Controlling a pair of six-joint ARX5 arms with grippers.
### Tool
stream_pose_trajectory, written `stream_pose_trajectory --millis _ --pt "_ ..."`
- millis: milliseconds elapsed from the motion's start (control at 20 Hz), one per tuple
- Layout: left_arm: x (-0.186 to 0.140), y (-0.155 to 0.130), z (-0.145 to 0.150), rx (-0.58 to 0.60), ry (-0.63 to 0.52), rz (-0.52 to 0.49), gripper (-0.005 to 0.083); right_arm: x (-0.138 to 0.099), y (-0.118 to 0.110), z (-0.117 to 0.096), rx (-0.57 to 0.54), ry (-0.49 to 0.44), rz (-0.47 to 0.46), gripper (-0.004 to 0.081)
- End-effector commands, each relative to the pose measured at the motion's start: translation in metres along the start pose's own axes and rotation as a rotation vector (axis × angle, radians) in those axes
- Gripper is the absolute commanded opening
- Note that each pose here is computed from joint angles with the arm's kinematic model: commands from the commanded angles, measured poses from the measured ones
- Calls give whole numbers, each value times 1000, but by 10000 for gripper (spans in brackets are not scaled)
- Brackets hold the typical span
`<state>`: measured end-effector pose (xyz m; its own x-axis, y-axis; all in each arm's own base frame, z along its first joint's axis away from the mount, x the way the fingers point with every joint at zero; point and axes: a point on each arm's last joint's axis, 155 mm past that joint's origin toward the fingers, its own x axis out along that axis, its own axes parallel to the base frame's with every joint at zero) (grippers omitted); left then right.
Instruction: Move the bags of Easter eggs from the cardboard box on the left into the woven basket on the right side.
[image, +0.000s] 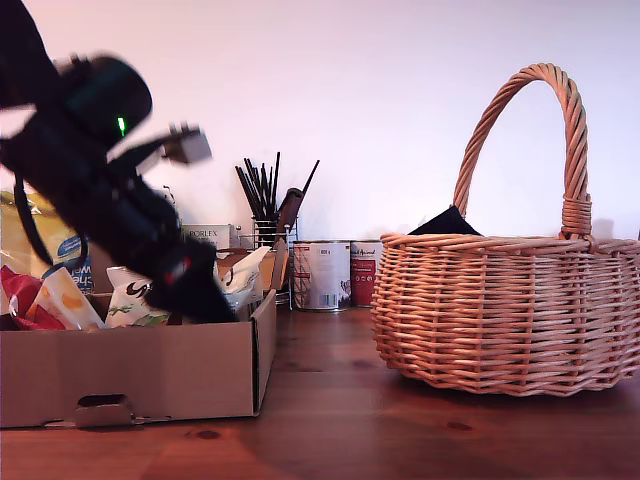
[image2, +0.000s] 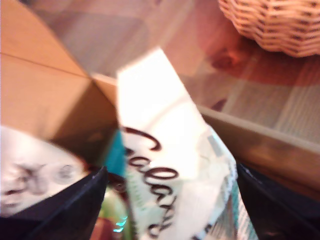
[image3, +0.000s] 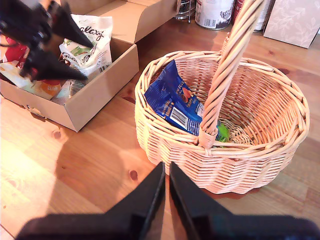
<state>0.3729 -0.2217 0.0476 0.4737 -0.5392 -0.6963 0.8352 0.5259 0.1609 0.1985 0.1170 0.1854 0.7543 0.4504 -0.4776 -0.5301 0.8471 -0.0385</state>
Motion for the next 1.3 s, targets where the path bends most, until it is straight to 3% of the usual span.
stream_pose_trajectory --millis 0,350,400,550,600,1000,1250 --pt "11 -6 -15 -11 37 -27 748 -2 1 4 -2 -12 3 -13" --pt "15 -7 -16 -10 30 -33 715 -2 1 4 -2 -13 2 -13" --pt "15 -8 -16 -11 31 -34 646 -2 1 4 -2 -13 2 -13" --pt "15 -8 -15 -20 25 -35 303 -2 1 4 -2 -13 2 -13" --pt "15 -8 -13 -19 19 -39 252 -2 1 4 -2 -13 2 -13" --pt "10 -2 2 -38 -36 -19 152 -2 1 4 -2 -12 2 -13" --pt "-16 1 24 -21 -76 5 144 -2 1 4 -2 -13 2 -13"
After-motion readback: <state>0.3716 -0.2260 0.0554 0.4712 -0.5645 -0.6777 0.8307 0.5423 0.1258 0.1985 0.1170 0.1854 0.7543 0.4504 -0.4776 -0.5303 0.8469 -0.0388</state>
